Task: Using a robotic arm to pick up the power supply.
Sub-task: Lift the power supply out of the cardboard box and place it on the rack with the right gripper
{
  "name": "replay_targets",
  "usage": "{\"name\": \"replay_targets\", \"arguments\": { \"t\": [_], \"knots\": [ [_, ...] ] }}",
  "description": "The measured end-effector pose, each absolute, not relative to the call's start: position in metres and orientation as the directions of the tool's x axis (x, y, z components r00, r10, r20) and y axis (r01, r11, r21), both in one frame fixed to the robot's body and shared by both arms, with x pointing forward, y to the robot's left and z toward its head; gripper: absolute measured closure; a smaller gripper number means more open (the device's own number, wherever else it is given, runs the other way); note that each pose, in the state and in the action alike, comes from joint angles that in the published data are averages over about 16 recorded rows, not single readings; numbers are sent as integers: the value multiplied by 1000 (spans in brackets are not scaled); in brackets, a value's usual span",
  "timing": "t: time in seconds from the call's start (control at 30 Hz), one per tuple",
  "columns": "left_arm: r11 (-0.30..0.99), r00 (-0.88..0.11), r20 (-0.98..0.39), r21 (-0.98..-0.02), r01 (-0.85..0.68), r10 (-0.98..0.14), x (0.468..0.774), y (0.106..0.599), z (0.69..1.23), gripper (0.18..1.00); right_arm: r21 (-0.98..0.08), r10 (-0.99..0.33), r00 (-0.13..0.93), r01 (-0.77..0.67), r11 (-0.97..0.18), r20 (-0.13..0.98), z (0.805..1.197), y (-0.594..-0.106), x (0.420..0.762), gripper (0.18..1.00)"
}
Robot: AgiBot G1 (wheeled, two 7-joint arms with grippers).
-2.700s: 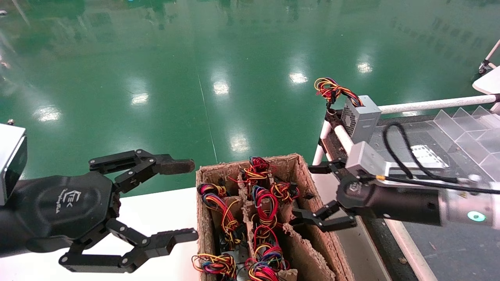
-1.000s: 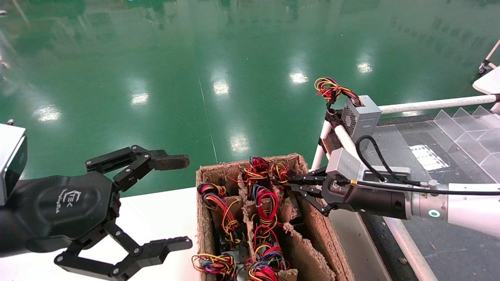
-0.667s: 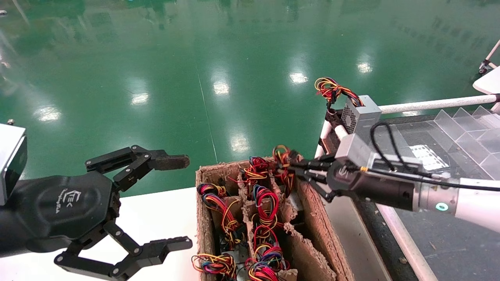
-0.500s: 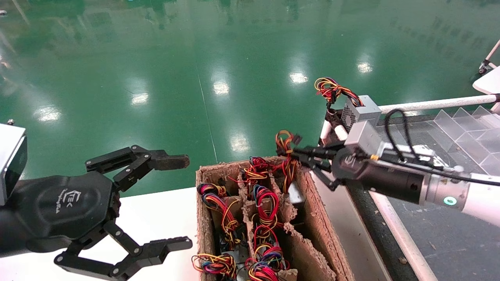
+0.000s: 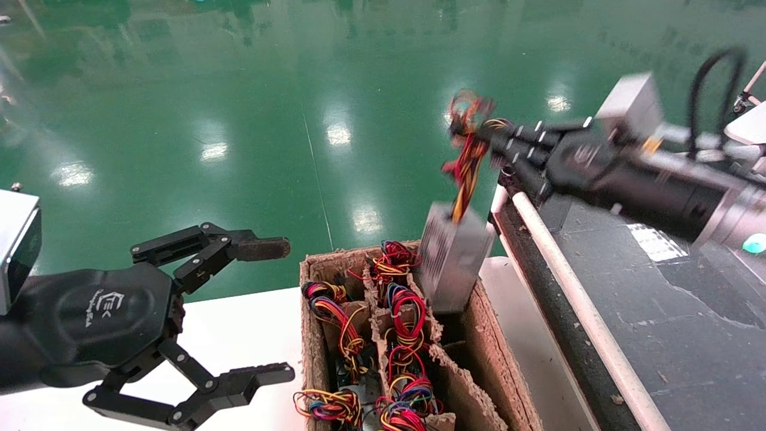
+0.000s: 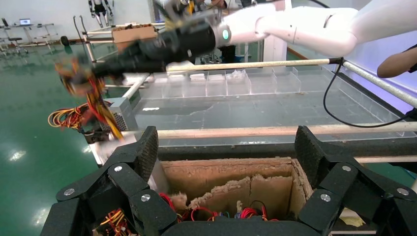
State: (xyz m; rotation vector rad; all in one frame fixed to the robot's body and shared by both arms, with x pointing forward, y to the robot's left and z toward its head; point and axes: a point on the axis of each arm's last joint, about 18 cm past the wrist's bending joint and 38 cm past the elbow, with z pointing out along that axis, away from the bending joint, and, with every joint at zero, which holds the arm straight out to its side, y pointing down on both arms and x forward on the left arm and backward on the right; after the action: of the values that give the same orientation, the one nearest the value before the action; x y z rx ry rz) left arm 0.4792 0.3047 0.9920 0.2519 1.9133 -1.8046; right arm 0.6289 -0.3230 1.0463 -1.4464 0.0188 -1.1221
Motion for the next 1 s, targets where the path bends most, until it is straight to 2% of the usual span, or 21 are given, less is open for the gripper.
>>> {"name": "replay_targets", "arguments": {
  "t": [0.33, 0.6, 0.8, 1.0],
  "knots": [
    [107, -861, -469, -883, 457, -198, 479, 305, 992, 184, -723, -683, 420, 651, -231, 597, 1117, -354, 614, 953],
    [107, -861, -469, -883, 457, -198, 479, 305, 992, 184, -691, -749, 301, 668, -276, 590, 1159, -401, 602, 955],
    [107, -861, -469, -883, 457, -198, 479, 305, 992, 184, -693, -796, 207, 641, -329, 569, 1175, -447, 594, 957],
    [107, -861, -469, -883, 457, -198, 479, 305, 992, 184, -719, -825, 144, 587, -373, 546, 1170, -489, 588, 958]
  ]
}}
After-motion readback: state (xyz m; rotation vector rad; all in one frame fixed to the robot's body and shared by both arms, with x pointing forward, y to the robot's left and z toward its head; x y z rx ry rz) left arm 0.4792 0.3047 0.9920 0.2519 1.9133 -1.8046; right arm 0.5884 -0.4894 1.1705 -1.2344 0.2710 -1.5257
